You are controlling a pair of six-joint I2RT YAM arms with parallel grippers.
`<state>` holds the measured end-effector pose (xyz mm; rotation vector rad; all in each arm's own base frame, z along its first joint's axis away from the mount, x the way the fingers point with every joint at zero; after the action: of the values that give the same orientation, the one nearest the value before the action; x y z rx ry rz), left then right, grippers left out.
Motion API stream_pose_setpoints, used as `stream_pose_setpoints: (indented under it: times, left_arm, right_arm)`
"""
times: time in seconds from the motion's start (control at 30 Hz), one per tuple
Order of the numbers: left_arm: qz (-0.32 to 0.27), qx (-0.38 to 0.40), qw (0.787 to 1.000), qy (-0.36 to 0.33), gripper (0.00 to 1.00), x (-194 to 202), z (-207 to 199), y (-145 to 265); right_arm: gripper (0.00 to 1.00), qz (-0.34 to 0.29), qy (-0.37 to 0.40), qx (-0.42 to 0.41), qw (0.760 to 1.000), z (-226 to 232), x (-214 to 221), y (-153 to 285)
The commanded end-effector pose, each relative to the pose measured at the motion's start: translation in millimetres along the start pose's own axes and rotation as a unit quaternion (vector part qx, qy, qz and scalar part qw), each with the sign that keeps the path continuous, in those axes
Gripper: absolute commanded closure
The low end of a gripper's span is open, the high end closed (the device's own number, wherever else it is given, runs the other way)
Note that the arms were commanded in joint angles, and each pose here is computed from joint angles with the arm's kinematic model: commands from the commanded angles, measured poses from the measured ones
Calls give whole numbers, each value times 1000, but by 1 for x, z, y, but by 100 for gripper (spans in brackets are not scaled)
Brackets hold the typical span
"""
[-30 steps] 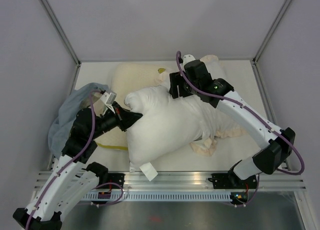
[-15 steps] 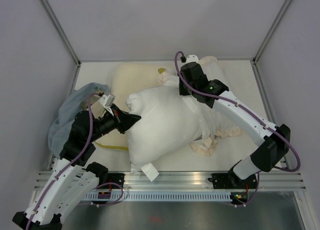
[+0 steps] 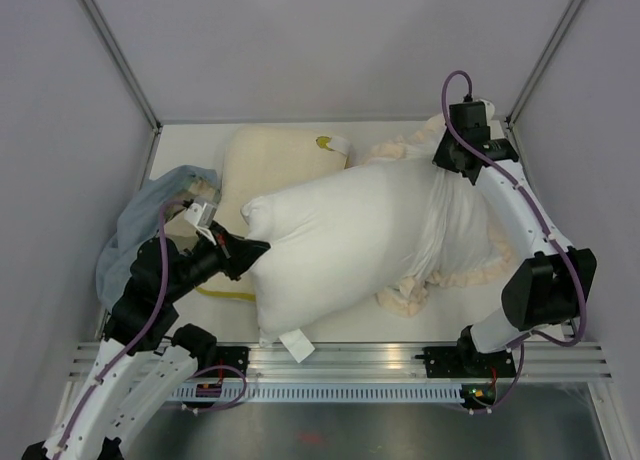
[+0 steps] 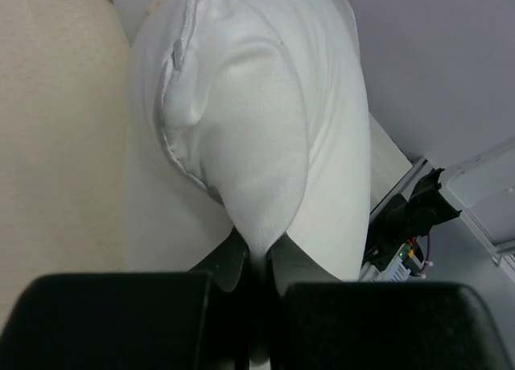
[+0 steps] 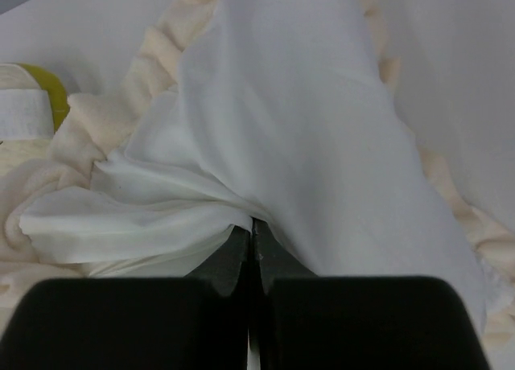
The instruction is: Remove the pillowcase from the pillow
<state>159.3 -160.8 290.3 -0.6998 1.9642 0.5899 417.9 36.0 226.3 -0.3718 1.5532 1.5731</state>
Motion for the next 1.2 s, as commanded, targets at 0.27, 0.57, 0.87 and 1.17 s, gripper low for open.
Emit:
stream_pose_setpoints:
  times: [0.27, 0.57, 0.87, 1.17]
  left_arm:
    - [33, -60, 998, -3, 98, -27, 22, -44]
    - [57, -243, 968, -31, 35, -114, 86, -109]
    - [17, -178, 983, 52, 0, -44, 56, -41]
    - [16, -204, 974, 94, 0, 4, 55, 20]
  right_arm:
    - [26, -74, 32, -119, 990, 12, -20, 77]
    - [2, -80, 54, -134, 986, -8, 18, 137]
    - [2, -3, 33, -194, 980, -9, 100, 113]
    - [2, 23, 13, -228, 973, -4, 128, 106]
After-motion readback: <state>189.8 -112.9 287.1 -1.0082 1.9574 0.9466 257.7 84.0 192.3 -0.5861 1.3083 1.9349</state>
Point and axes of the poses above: each gripper's point midway between its finger pads, its own y axis back along the fingers, its own z axis along the line the jaws close on, x = y × z, the point moved 1 cm from there along y, back along the fingers, and after that the axes turned 1 degree about -y, right-handed, at the moved point
